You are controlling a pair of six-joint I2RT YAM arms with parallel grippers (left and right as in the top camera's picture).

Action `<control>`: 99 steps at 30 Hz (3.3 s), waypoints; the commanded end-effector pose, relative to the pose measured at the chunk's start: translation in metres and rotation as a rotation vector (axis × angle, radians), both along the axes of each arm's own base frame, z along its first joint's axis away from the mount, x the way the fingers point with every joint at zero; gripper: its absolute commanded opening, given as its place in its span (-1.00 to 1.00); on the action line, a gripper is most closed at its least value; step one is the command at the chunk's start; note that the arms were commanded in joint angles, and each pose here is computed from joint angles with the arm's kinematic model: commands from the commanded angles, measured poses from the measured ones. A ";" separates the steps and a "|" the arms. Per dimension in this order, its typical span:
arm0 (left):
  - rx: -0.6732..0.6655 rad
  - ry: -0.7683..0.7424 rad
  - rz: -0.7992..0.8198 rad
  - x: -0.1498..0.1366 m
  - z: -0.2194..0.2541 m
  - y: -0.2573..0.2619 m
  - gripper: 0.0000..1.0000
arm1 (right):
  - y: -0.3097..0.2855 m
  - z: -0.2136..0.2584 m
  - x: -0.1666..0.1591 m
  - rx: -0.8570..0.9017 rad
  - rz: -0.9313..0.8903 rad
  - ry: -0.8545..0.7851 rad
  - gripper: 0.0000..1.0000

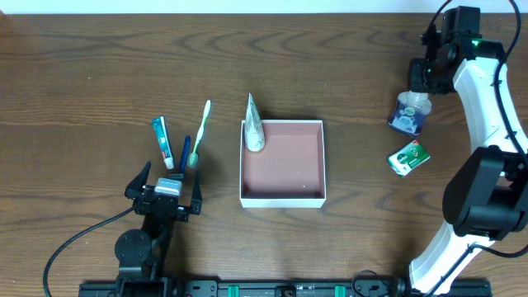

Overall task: Pack container
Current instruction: 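Move right gripper to the blue soap pump bottle and grasp it, then place the soap pump bottle in the box beside the tube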

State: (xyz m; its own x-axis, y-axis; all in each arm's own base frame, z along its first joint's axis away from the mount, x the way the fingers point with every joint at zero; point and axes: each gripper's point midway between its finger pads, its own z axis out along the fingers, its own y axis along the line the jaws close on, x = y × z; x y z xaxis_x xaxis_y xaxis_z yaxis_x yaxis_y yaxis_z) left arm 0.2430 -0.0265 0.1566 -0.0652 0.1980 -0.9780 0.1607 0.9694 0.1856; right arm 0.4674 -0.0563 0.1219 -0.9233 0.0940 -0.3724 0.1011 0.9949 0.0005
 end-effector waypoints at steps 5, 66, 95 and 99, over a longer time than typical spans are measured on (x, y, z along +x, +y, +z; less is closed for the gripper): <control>0.006 0.041 -0.003 0.000 -0.016 0.000 0.96 | 0.012 0.054 0.009 0.013 0.075 -0.138 -0.97; 0.006 0.041 -0.003 0.000 -0.016 0.000 0.96 | 0.328 0.048 -0.096 0.060 0.582 -0.468 -0.94; 0.006 0.041 -0.003 0.000 -0.016 0.000 0.96 | 0.317 0.043 -0.077 0.046 0.541 -0.560 0.13; 0.006 0.041 -0.003 0.000 -0.016 0.000 0.96 | 0.316 0.076 -0.077 0.092 0.538 -0.621 0.20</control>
